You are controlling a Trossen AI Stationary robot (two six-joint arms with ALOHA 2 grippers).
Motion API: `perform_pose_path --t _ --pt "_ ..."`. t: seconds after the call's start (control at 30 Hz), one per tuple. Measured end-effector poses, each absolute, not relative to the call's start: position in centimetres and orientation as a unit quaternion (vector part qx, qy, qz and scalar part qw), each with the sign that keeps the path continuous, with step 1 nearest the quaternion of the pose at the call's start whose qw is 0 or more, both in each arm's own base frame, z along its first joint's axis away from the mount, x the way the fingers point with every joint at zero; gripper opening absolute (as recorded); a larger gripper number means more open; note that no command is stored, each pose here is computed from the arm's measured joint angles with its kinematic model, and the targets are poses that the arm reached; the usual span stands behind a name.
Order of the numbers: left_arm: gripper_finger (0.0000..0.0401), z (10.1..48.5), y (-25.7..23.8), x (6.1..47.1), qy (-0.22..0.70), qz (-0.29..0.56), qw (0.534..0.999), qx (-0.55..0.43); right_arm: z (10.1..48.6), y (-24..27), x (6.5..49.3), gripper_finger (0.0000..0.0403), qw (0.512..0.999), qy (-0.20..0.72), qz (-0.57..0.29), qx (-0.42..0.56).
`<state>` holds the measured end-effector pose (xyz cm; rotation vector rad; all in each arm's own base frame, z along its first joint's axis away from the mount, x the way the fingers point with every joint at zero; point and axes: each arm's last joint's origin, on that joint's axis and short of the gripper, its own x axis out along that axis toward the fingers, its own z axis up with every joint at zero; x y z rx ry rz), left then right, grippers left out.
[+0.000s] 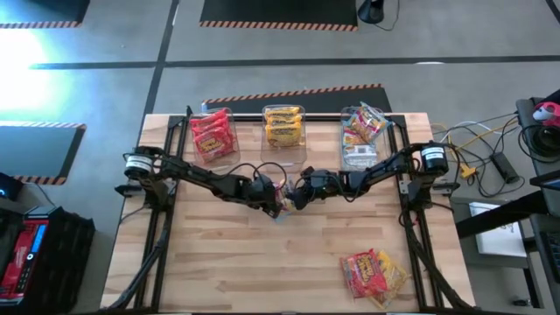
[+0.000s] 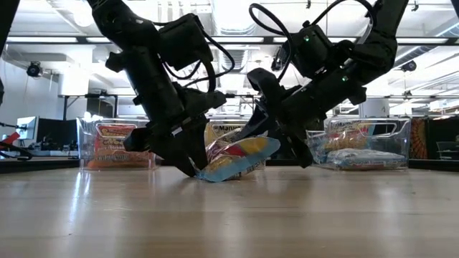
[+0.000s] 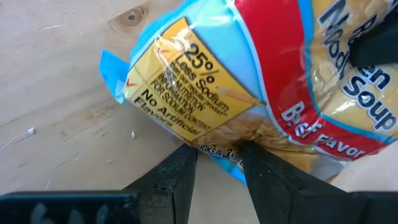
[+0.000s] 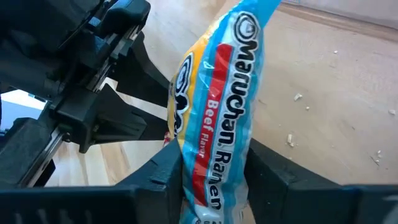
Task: Sort Maruchan noodles
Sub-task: Put the blue noodle pack into the right transparent bin
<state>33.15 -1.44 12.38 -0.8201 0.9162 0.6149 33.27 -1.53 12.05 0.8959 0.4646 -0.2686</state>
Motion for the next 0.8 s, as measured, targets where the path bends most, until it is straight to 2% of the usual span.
perform_pose_path --t 0.13,0.27,0.5,0.8 --pt "0.0118 12.8 -1.5 33.4 0.421 0.278 0.776 -0.380 12.1 -1.5 33.3 0.0109 0.869 0.226 -0.119 0.424" --pt "0.0118 13.7 -1.6 33.3 0.416 0.264 0.783 -0.380 12.0 -1.5 33.2 0.0114 0.869 0.237 -0.105 0.421" --pt "0.0118 17.4 -1.6 31.7 0.362 0.257 0.810 -0.382 12.3 -1.9 32.7 0.0110 0.867 0.268 -0.092 0.411" --pt "0.0118 20.5 -1.3 30.1 0.306 0.274 0.830 -0.377 15.1 -2.1 32.1 0.0109 0.873 0.281 -0.056 0.394"
